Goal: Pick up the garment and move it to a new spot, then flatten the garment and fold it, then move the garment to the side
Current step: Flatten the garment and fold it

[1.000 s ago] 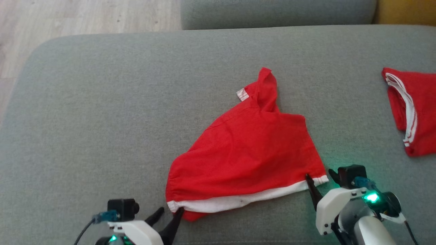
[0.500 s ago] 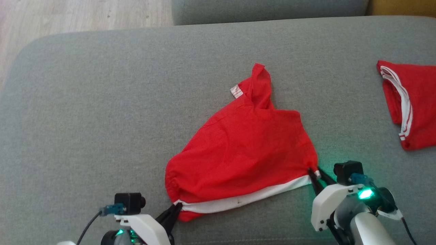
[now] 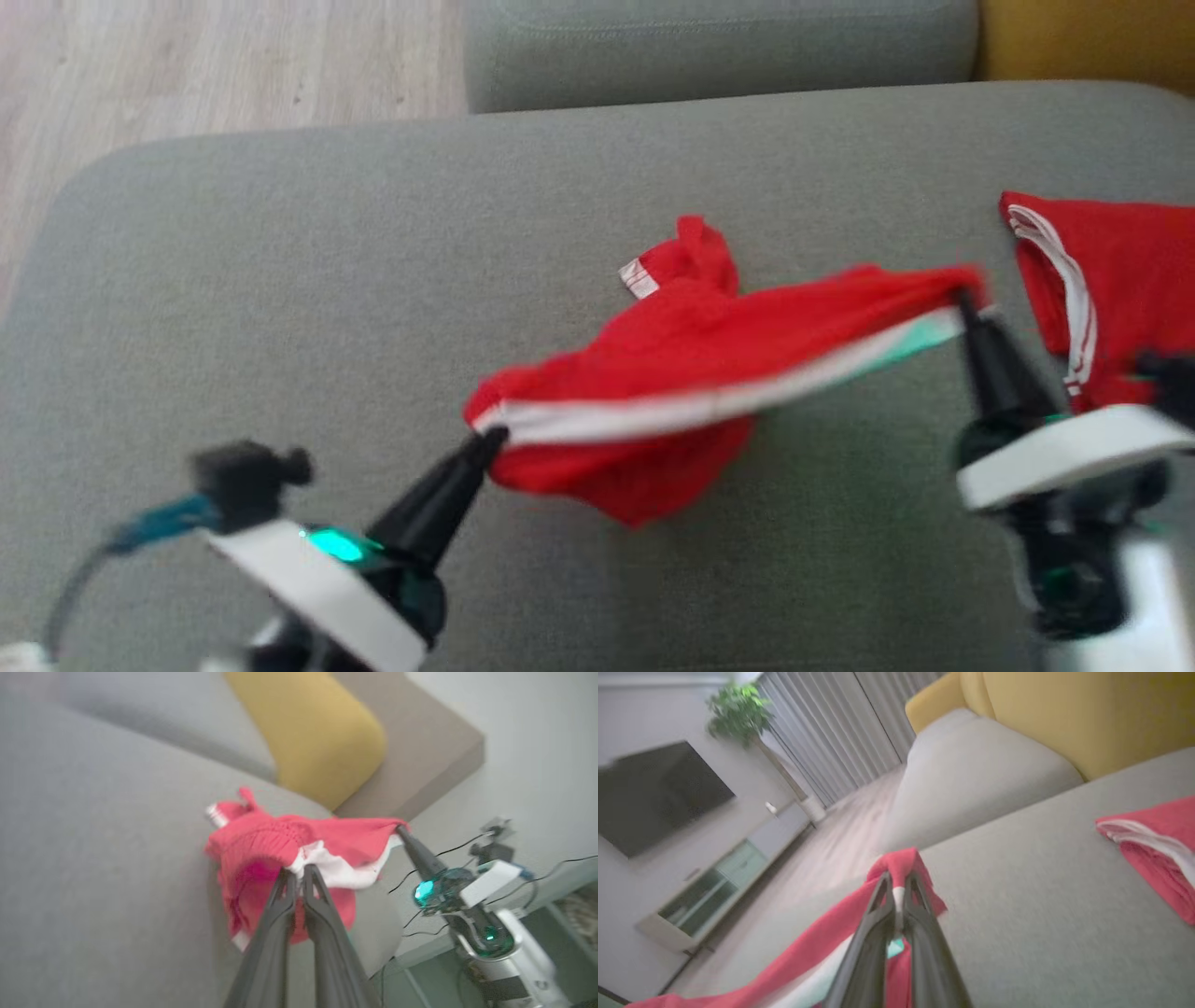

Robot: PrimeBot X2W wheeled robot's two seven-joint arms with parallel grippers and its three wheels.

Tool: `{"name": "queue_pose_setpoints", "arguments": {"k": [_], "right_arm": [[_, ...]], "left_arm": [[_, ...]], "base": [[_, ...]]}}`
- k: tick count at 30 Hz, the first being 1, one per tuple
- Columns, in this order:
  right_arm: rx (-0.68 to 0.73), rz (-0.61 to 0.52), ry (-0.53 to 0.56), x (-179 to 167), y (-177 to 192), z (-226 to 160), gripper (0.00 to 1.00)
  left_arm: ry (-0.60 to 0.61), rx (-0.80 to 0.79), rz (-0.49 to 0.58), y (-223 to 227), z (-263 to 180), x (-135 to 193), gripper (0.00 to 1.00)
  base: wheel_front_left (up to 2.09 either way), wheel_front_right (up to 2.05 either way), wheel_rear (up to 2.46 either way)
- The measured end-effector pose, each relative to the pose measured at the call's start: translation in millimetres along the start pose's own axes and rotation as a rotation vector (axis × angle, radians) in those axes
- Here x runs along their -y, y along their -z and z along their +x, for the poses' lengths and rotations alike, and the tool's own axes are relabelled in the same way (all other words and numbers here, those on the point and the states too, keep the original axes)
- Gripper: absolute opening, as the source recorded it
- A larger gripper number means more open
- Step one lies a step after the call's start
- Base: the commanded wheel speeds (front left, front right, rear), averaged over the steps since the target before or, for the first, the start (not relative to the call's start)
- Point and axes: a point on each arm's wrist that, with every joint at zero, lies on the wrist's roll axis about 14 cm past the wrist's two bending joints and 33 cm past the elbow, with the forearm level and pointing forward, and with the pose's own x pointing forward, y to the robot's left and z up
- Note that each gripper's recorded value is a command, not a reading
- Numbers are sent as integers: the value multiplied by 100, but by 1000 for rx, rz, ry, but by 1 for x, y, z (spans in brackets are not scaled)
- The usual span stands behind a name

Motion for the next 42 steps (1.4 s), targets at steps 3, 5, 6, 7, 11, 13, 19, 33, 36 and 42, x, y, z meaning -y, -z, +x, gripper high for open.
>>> {"name": "queue_pose_setpoints", "arguments": {"k": [3, 5, 6, 7, 11, 13, 19, 33, 36, 42], "right_arm": [[107, 74, -40, -7, -40, -15, 0], [165, 97, -73, -14, -64, -25, 0], [196, 108, -95, -18, -76, -29, 0], [227, 116, -118, -23, -88, -33, 0], [313, 147, -197, -38, -121, -46, 0], [332, 151, -223, -42, -133, -45, 0], [319, 75, -225, -43, -153, -3, 0], [304, -71, -113, -30, -201, 200, 0], [347, -86, -92, -28, -212, 235, 0], [309, -50, -68, -7, -170, 281, 0]], "left_arm": [[124, 91, 6, -39, -10, 36, 0], [203, 131, 18, -59, -16, 60, 0], [242, 137, 21, -66, -20, 72, 0], [277, 148, 21, -72, -22, 82, 0], [423, 167, 30, -96, -28, 121, 0], [472, 162, 44, -106, -26, 132, 0], [472, 94, 115, -127, 13, 124, 0], [145, 204, 289, -222, 195, 6, 0], [143, 383, 323, -256, 221, -2, 0], [63, 495, 394, -247, 259, -51, 0]], "base": [[0, 0, 0], [0, 0, 0], [0, 0, 0], [0, 0, 0], [0, 0, 0], [0, 0, 0], [0, 0, 0], [0, 0, 0], [0, 0, 0], [0, 0, 0]]}}
